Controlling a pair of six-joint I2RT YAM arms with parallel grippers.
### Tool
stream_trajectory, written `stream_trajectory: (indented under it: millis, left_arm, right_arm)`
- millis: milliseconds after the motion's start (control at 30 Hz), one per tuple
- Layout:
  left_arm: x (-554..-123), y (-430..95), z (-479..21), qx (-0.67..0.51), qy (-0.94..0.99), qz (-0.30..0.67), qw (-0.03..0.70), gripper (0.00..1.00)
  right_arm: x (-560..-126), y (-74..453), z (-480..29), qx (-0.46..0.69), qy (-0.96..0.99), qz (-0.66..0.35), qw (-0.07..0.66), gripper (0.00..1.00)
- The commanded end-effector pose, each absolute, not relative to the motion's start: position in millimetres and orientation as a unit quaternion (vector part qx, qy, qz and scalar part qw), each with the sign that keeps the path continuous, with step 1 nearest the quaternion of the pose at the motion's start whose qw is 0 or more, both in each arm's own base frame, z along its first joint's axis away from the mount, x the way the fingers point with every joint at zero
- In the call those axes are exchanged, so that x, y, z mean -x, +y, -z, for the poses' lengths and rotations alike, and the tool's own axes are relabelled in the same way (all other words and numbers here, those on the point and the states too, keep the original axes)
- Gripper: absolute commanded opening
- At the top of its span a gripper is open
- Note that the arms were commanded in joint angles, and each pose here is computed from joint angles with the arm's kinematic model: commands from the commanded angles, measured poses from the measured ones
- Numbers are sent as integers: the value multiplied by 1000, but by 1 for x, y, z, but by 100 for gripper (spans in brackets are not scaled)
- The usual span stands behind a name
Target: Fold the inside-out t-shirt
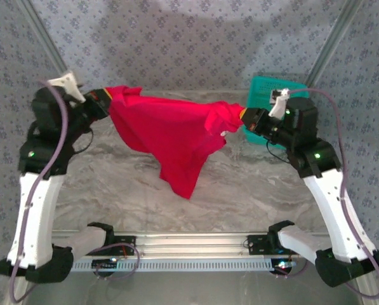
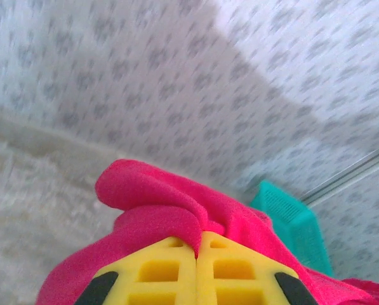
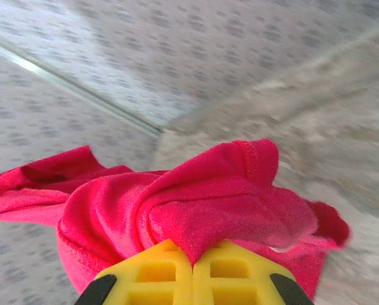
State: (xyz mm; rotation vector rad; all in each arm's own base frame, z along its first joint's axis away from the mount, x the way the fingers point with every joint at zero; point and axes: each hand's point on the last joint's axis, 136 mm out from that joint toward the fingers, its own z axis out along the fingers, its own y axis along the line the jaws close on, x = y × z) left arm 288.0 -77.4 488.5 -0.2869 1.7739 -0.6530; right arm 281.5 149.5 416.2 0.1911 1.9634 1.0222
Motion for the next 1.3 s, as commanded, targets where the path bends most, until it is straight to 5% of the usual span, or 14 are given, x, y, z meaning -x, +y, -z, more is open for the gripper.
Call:
stream_trajectory:
  millis: [0, 267, 467, 633, 667, 733, 800, 1000, 1267]
  left_arm:
    - [-242, -63, -545, 114, 700, 296, 640, 0]
    - [-221, -60, -573, 96, 673, 302, 668, 0]
    - [-311, -81, -491, 98, 756, 264, 591, 0]
    - [-416, -82, -375, 115, 849, 172, 487, 0]
    - [-431, -81, -358, 118, 862, 159, 467, 0]
    - [-453, -78, -323, 124, 889, 132, 420, 41]
    - [-459, -71, -296, 137, 906, 102, 387, 69]
    - [-398, -47, -214, 186, 923, 59, 330, 74]
    - [-310, 9, -118, 280, 925, 26, 256, 61]
  right_arm:
    - [-244, 152, -479, -32, 733, -477, 485, 0]
    - [-229, 144, -504, -21, 714, -473, 515, 0]
    - [-313, 141, -440, -85, 770, -407, 484, 0]
    - [-411, 134, -367, -146, 819, -335, 444, 0]
    - [-425, 135, -356, -151, 829, -320, 432, 8]
    - [-448, 139, -337, -146, 852, -297, 405, 42]
    - [-458, 145, -312, -146, 876, -280, 364, 58]
    - [-401, 166, -251, -94, 925, -213, 301, 61]
    - [-257, 196, -133, -29, 969, -151, 193, 61]
